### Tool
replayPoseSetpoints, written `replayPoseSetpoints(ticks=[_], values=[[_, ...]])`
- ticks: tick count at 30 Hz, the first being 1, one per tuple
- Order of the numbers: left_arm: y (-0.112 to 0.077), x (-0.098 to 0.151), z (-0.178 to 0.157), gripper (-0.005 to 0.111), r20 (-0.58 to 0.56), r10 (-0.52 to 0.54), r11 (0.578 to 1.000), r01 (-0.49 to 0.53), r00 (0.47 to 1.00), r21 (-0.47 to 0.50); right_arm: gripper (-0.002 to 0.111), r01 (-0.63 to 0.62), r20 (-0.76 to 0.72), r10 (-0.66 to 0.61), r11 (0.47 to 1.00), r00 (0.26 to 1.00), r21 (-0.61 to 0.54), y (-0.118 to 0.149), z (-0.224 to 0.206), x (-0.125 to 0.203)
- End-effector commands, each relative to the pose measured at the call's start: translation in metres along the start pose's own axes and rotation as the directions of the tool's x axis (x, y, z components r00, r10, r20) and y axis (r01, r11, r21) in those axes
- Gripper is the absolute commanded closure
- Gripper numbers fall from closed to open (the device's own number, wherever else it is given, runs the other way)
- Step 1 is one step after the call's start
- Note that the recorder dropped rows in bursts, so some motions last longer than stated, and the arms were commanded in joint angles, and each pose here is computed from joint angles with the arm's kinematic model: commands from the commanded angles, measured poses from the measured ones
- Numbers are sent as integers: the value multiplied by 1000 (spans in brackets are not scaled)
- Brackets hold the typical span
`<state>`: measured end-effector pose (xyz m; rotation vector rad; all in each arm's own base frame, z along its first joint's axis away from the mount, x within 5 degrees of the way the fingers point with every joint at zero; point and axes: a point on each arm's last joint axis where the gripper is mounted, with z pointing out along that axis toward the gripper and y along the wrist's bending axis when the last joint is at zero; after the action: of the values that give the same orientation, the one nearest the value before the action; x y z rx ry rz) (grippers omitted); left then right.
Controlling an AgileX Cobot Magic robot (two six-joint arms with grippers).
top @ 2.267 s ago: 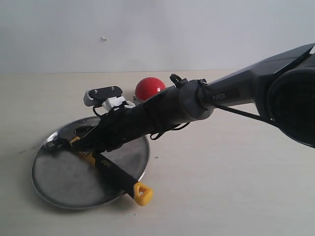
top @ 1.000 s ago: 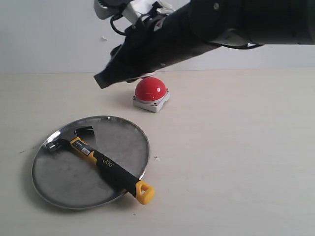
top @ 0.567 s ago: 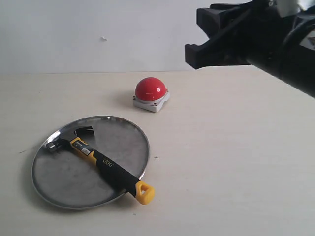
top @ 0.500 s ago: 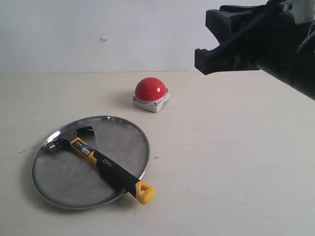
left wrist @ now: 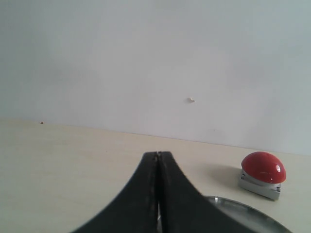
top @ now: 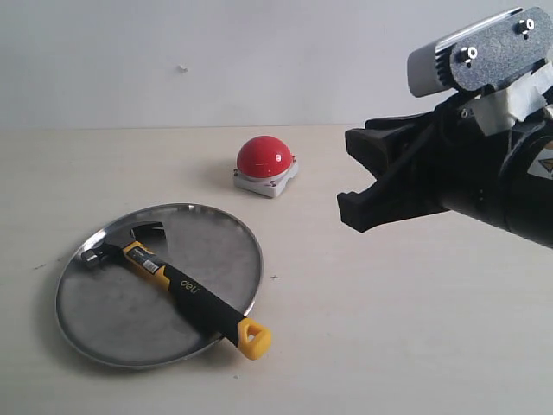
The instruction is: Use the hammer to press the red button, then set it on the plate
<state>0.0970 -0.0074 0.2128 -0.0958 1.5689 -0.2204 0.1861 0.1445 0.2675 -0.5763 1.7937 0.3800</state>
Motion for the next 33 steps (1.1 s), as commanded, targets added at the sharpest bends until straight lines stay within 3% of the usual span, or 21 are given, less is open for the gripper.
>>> replayPoseSetpoints(ticks=[1, 17, 23, 29, 33], values=[[0, 1, 0, 107, -4, 0, 1000, 0, 1000, 5, 87, 9, -6, -9, 1000, 1000, 1, 0, 1, 1], [0, 1, 0, 107, -4, 0, 1000, 0, 1000, 5, 87, 12, -5, -12, 1000, 1000, 0, 0, 1, 1], [0, 1, 0, 107, -4, 0, 1000, 0, 1000, 5, 87, 95, -36, -95, 995, 995, -2, -8, -8, 0], [0, 1, 0, 107, -4, 0, 1000, 0, 1000, 5, 87, -54, -17, 57, 986, 998, 155, -47, -41, 0], [0, 1, 0, 107, -4, 0, 1000, 0, 1000, 5, 87, -163, 87, 142, 935, 986, 315, -71, -78, 9]])
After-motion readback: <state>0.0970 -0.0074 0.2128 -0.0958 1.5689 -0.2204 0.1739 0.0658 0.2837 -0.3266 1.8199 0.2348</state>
